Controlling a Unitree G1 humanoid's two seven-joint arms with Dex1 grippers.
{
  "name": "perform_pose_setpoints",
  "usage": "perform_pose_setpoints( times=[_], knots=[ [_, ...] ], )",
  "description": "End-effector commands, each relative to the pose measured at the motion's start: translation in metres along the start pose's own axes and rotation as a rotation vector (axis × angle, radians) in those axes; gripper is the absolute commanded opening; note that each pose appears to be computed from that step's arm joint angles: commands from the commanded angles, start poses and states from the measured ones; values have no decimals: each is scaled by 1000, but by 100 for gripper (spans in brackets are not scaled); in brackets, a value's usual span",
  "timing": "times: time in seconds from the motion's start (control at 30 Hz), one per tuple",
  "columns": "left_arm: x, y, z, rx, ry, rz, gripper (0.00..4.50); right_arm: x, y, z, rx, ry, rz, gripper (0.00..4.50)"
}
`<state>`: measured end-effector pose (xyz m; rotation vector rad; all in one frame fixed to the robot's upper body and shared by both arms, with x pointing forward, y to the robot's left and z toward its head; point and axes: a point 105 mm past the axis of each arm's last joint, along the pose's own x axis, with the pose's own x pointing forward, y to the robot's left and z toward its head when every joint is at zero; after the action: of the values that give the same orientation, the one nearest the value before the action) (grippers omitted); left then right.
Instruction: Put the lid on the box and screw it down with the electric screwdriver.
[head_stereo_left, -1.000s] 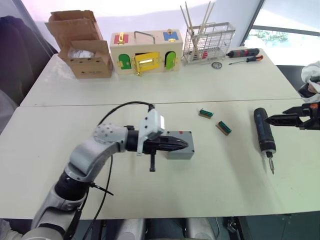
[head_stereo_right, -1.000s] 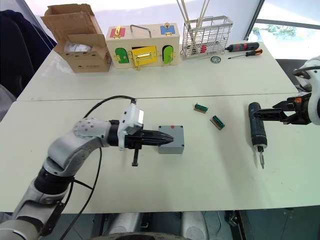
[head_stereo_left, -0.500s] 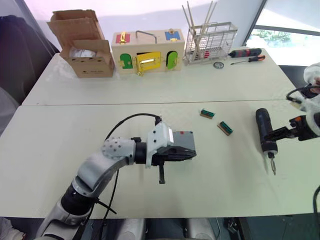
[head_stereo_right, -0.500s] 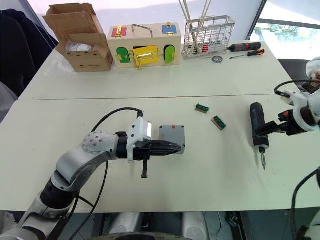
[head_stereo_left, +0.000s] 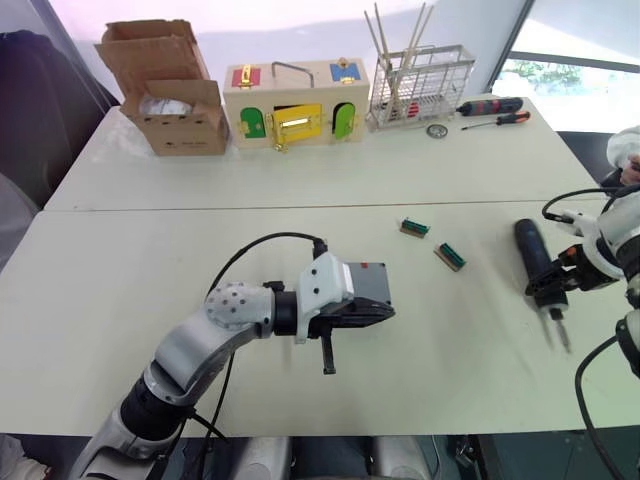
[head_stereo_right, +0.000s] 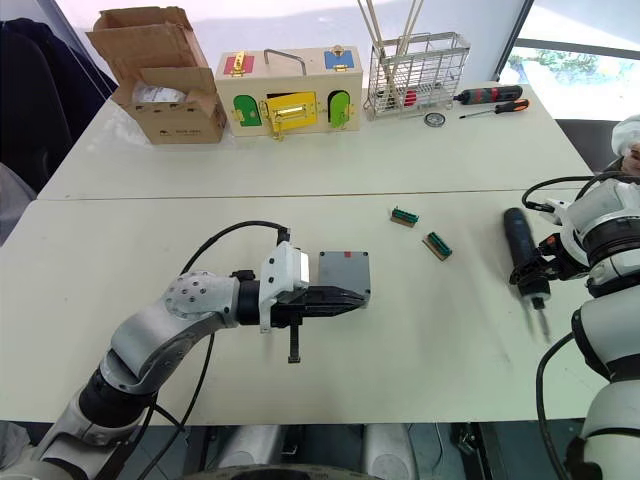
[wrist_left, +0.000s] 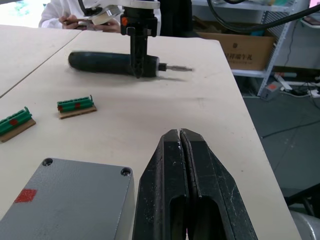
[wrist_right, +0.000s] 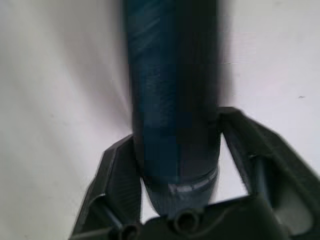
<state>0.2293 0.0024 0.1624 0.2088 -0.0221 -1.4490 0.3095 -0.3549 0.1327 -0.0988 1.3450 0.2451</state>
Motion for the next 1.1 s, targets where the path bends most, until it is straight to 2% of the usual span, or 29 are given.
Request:
perform_pose_setpoints(
  times=[0.03,0.13,0.2,0.27,0.33,0.43,0.53,0.67,0.77,0.87,0.9,1.1],
  knots=[
    [0,2,6,24,-17,8,0,9,5,-6,-20,41,45,184],
    [-2,4,6,20,-14,22,0,8,1,-7,-33,17,38,184],
    [-7,9,6,13,-14,45,0,0,1,7,-61,-76,31,184],
    [-16,21,7,-2,-22,97,0,-27,13,46,-138,-325,78,184],
    [-25,33,8,-23,-30,146,0,-56,15,73,-249,-527,11,184],
    [-40,48,7,-49,-20,205,0,-99,28,97,-286,-844,-13,184],
    [-50,57,3,-60,7,228,0,-129,58,104,-342,-1210,-19,184],
    [-53,62,1,-77,18,227,0,-136,92,88,-283,-1493,0,184],
    [-56,66,-3,-84,37,221,0,-132,114,82,-238,-1568,10,184],
    [-46,68,-5,-85,52,191,0,-133,166,70,-203,-1676,292,184],
    [-43,68,-5,-90,55,181,0,-128,180,65,-222,-1673,355,184],
    [-27,65,-15,-92,85,137,0,-96,222,56,-276,-1583,459,184]
  ],
)
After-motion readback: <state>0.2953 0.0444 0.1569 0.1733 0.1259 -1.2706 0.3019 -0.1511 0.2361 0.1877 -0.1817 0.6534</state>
